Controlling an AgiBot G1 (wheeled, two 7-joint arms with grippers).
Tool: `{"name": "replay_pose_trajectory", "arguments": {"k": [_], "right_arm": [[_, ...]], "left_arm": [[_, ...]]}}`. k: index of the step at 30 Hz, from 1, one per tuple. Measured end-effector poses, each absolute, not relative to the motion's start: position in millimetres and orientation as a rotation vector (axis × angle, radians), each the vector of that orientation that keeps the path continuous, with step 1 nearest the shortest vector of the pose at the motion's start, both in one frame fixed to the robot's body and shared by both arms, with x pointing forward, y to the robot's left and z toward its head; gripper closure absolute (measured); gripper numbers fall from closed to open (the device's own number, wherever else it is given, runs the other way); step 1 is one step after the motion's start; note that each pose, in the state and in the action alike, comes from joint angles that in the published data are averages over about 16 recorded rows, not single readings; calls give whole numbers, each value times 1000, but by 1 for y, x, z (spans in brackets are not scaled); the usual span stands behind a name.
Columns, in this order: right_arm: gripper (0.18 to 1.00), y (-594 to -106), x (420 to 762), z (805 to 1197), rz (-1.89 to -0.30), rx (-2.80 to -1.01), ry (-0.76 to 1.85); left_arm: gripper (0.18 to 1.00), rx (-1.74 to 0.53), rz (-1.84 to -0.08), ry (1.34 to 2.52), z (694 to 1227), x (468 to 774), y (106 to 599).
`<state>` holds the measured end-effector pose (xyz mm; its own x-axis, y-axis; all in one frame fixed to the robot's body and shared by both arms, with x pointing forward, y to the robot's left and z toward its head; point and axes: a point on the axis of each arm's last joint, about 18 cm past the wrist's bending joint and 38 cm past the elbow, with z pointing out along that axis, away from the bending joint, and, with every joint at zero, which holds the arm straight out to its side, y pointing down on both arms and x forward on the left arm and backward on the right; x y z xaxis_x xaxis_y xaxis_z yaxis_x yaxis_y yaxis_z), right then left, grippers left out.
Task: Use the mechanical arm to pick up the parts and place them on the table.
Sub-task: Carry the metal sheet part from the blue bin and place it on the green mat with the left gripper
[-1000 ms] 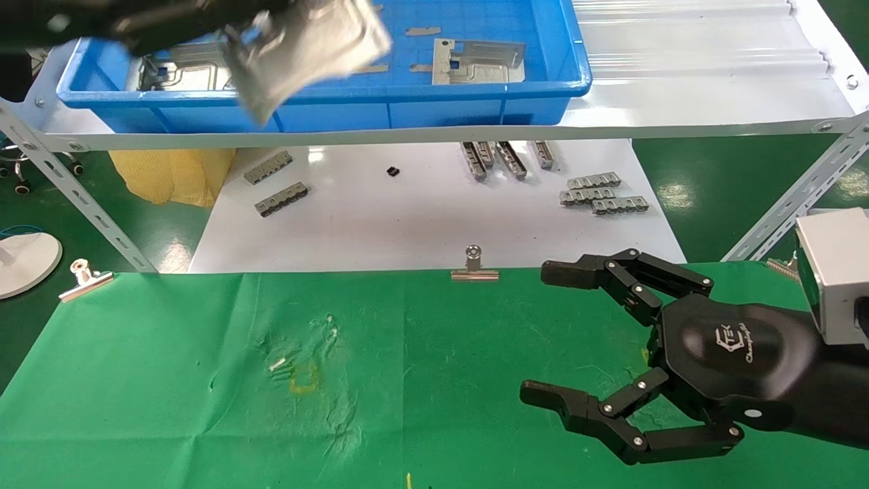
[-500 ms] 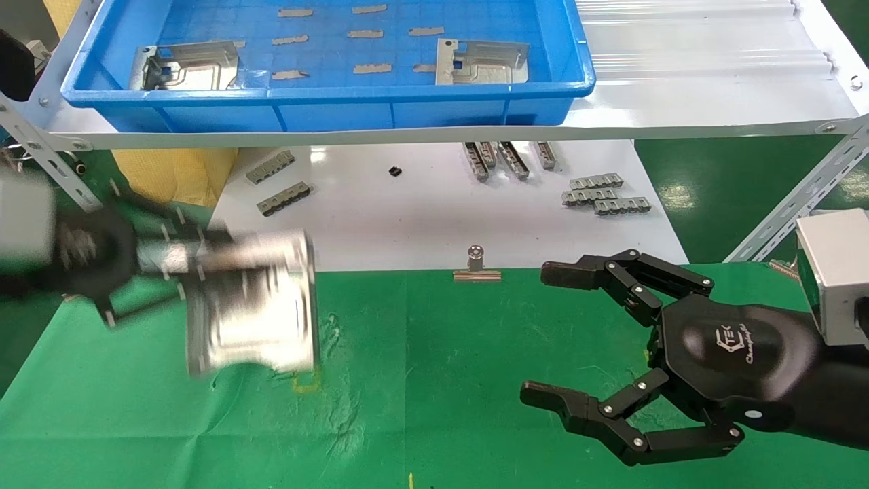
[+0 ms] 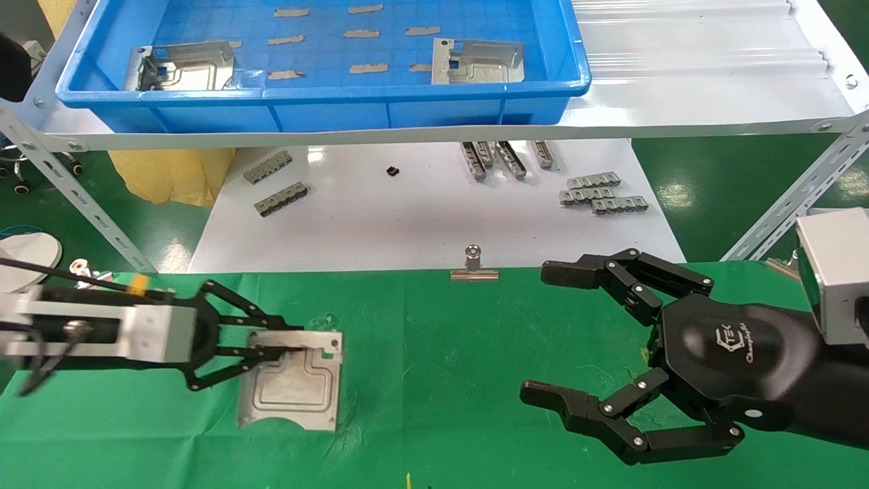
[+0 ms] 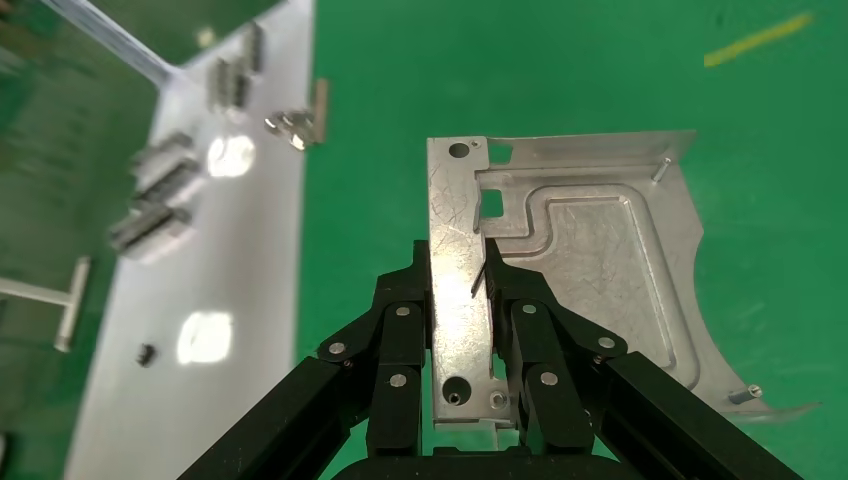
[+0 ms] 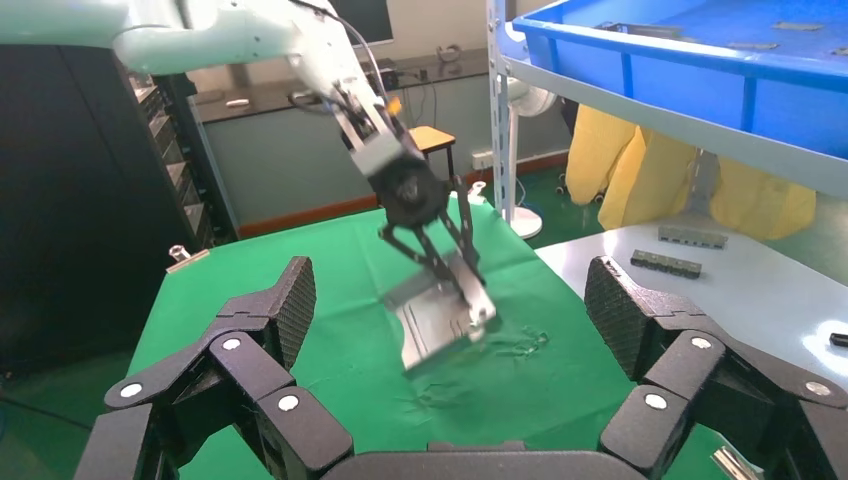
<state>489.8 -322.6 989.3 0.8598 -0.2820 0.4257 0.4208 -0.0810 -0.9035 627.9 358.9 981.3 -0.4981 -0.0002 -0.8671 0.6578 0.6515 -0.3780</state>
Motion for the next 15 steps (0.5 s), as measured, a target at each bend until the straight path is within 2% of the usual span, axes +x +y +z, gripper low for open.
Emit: {"name": "replay_pose_trajectory", "arguments": {"k": [8,15], "right_arm": [[179,-323,490,989,-584,-1546,-113],[179,-323,490,989,-584,-1546,-113]], "left_arm": [[910,459,-796,1989,963,656,356],[895,444,-769,2005,958,664,354]]}}
